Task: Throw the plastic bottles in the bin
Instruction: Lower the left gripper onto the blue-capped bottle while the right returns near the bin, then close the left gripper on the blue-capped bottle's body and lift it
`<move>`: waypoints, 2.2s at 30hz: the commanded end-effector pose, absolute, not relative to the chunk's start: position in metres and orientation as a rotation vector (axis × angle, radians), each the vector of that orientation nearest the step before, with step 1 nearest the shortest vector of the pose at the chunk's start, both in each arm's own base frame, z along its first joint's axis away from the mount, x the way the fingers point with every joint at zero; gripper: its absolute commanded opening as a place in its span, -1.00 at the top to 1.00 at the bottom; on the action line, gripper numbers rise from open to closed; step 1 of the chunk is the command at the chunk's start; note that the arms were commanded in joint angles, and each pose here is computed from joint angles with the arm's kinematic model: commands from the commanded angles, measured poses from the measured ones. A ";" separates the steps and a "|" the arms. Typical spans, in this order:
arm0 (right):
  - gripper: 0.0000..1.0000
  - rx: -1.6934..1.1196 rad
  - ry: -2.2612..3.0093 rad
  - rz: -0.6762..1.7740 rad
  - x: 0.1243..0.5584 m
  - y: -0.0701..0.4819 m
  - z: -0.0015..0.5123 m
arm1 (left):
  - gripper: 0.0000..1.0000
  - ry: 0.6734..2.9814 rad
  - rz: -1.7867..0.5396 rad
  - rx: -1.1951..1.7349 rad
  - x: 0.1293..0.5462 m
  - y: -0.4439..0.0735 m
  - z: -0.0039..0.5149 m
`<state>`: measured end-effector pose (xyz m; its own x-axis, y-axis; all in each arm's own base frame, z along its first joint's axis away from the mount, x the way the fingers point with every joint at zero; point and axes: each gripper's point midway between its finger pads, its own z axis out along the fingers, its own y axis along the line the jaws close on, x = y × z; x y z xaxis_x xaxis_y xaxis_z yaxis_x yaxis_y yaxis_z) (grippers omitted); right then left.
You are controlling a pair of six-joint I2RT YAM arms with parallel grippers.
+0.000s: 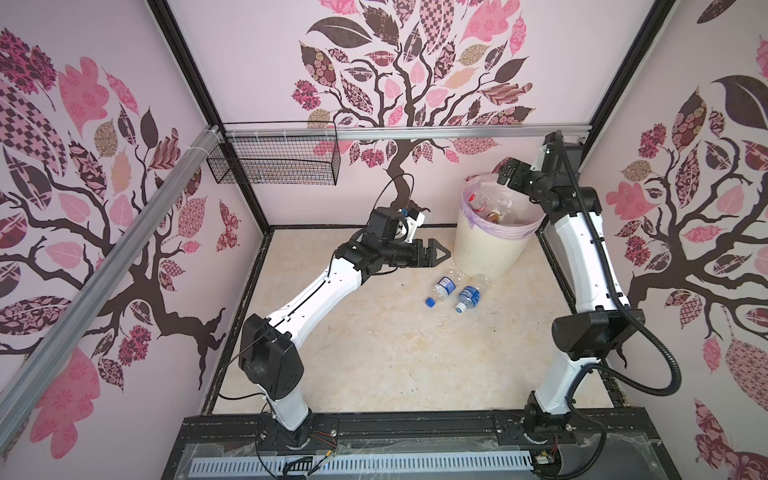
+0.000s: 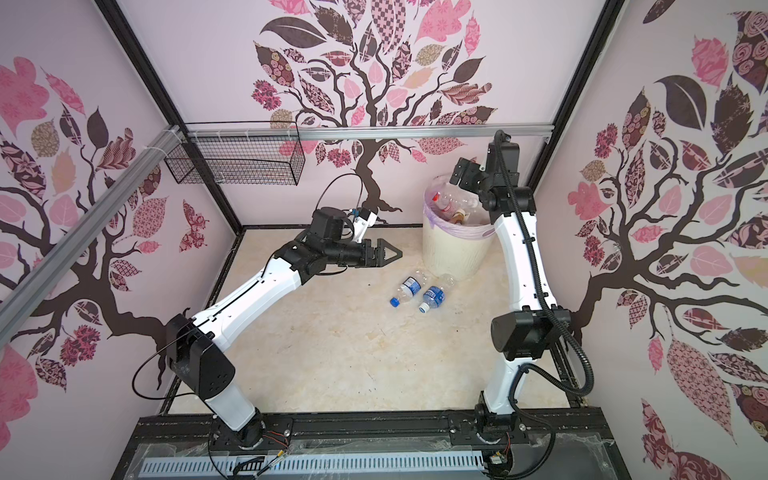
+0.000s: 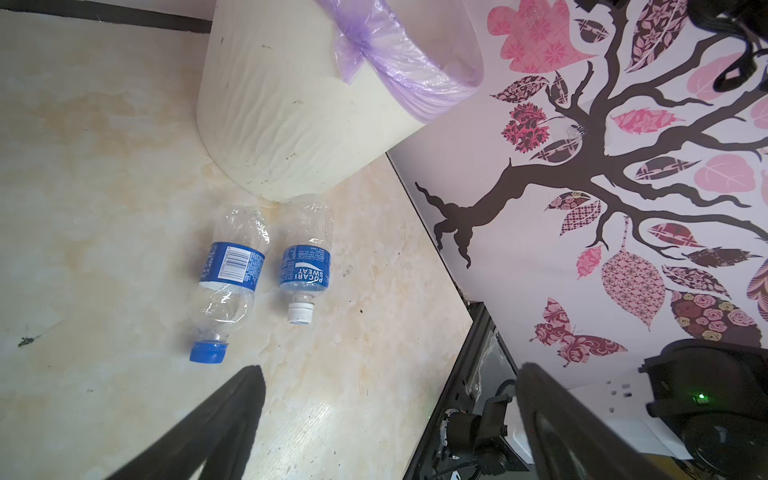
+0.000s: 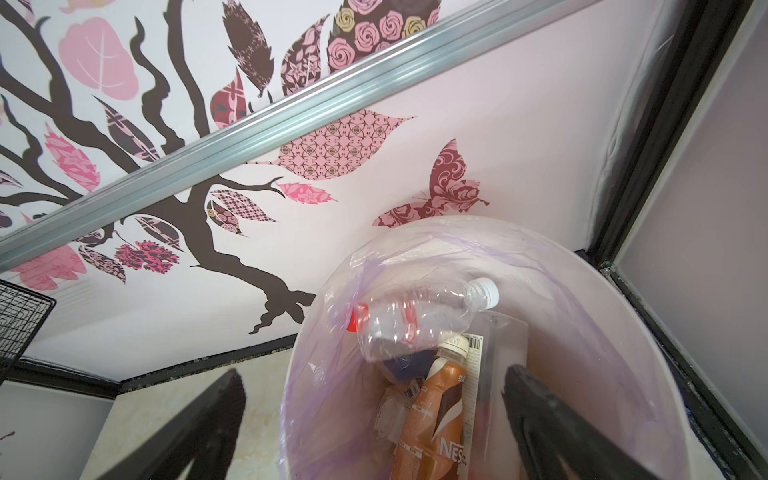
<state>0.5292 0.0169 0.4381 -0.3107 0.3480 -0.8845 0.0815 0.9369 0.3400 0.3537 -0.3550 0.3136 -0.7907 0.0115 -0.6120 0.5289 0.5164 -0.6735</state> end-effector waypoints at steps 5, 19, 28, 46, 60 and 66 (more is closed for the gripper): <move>-0.99 0.293 1.824 0.346 0.497 0.023 0.467 | -0.96 2.213 -1.187 0.417 0.355 -0.347 0.306; -0.99 0.214 1.982 0.515 0.421 0.083 0.366 | -0.97 2.502 -0.975 0.315 0.402 -0.361 0.162; -0.99 0.207 2.029 0.598 0.393 0.096 0.334 | -0.96 2.626 -0.749 0.444 0.407 -0.391 0.092; -0.99 0.173 2.028 0.649 0.383 0.103 0.336 | -0.84 2.670 -0.673 0.494 0.412 -0.398 0.041; -0.99 0.174 2.028 0.652 0.382 0.103 0.336 | -0.35 2.628 -0.707 0.545 0.411 -0.415 0.037; -0.99 0.178 2.025 0.657 0.383 0.103 0.338 | -0.07 2.575 -0.728 0.537 0.406 -0.410 0.059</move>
<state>0.3902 0.1037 0.3198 -0.5598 0.3660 -0.7435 -0.1134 0.8549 0.5062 0.4098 -0.4096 0.0392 -0.8609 0.2533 -0.4412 0.4406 0.8048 -0.3977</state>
